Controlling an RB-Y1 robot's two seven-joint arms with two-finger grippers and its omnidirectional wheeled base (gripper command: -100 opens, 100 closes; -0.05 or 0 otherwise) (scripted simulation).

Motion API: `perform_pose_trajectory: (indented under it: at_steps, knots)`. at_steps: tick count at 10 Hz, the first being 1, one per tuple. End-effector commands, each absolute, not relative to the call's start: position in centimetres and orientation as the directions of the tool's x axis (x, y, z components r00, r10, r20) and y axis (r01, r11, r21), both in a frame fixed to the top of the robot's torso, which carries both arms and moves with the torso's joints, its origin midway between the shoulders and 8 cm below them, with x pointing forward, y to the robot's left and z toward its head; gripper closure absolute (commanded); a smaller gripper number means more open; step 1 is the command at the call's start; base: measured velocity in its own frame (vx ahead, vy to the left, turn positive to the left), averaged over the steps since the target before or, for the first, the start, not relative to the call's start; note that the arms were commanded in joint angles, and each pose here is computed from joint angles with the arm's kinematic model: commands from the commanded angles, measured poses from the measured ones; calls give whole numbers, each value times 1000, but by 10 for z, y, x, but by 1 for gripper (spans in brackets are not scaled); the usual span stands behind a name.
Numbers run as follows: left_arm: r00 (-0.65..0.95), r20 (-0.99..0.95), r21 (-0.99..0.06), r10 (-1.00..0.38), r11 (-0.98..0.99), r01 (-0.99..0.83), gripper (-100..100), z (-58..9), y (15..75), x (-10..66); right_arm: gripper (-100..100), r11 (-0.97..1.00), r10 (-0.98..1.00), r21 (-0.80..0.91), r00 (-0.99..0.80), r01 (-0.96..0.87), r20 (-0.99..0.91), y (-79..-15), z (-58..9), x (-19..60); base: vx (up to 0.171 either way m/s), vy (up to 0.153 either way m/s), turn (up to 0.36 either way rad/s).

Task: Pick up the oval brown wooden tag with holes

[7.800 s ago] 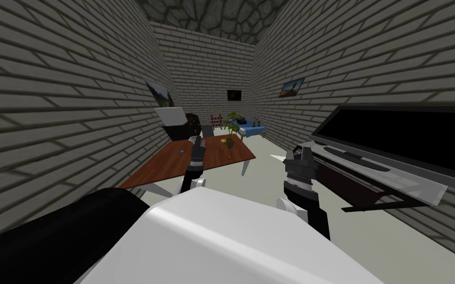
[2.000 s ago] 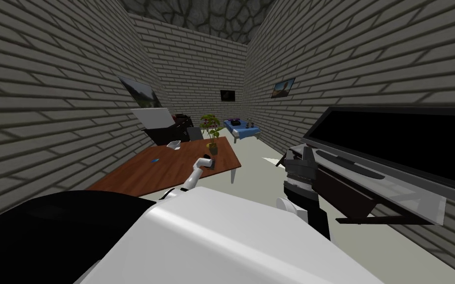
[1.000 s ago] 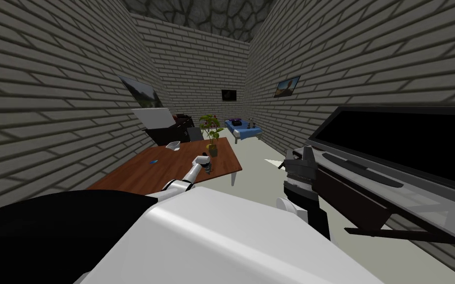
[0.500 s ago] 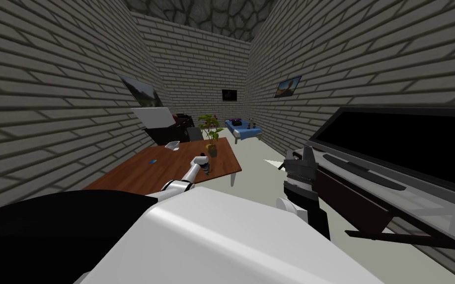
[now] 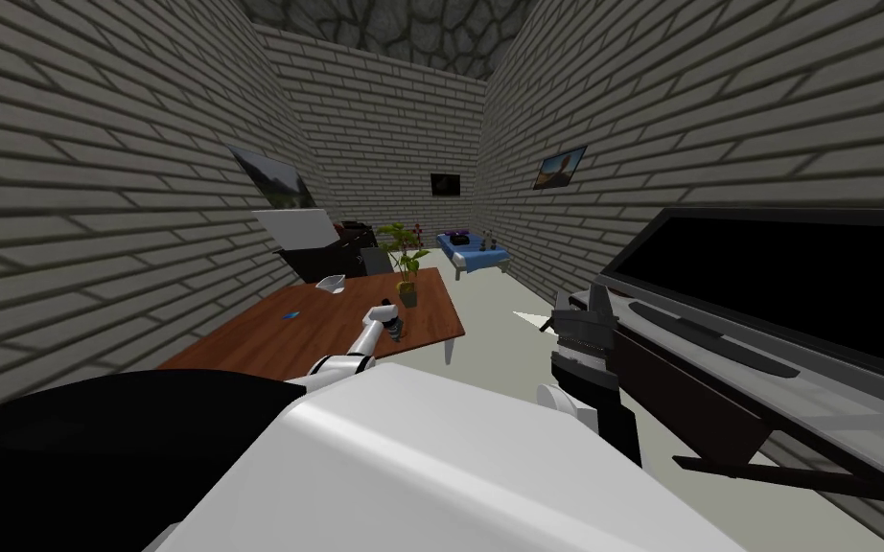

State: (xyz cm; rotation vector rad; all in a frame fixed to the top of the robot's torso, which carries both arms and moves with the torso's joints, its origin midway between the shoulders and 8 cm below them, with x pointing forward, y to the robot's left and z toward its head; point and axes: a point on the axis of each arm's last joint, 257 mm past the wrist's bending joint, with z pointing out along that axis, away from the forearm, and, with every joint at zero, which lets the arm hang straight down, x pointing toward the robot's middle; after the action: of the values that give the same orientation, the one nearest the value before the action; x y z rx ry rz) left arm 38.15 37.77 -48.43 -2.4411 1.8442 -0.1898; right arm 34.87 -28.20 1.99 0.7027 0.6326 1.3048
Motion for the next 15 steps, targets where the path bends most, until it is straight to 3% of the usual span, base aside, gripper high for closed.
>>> perform_pose_trajectory:
  at_steps: [1,13,14,15]
  knots:
    - [271,53,-135,-961,-276,-952,-100,-488,391,374,0,120,987,767,157,-631,-25,-282,20,349,43,-67,11]
    - [252,49,-135,-967,-256,-957,-100,-501,445,330,0,120,987,767,157,-631,-25,-282,20,349,42,-58,13]
    - [249,49,-136,-967,-253,-958,100,-501,445,330,0,120,987,766,157,-631,-25,-282,20,349,0,0,0]
    - [249,49,-135,-967,-254,-958,100,-501,445,330,0,120,987,766,157,-631,-25,-282,20,349,0,0,0]
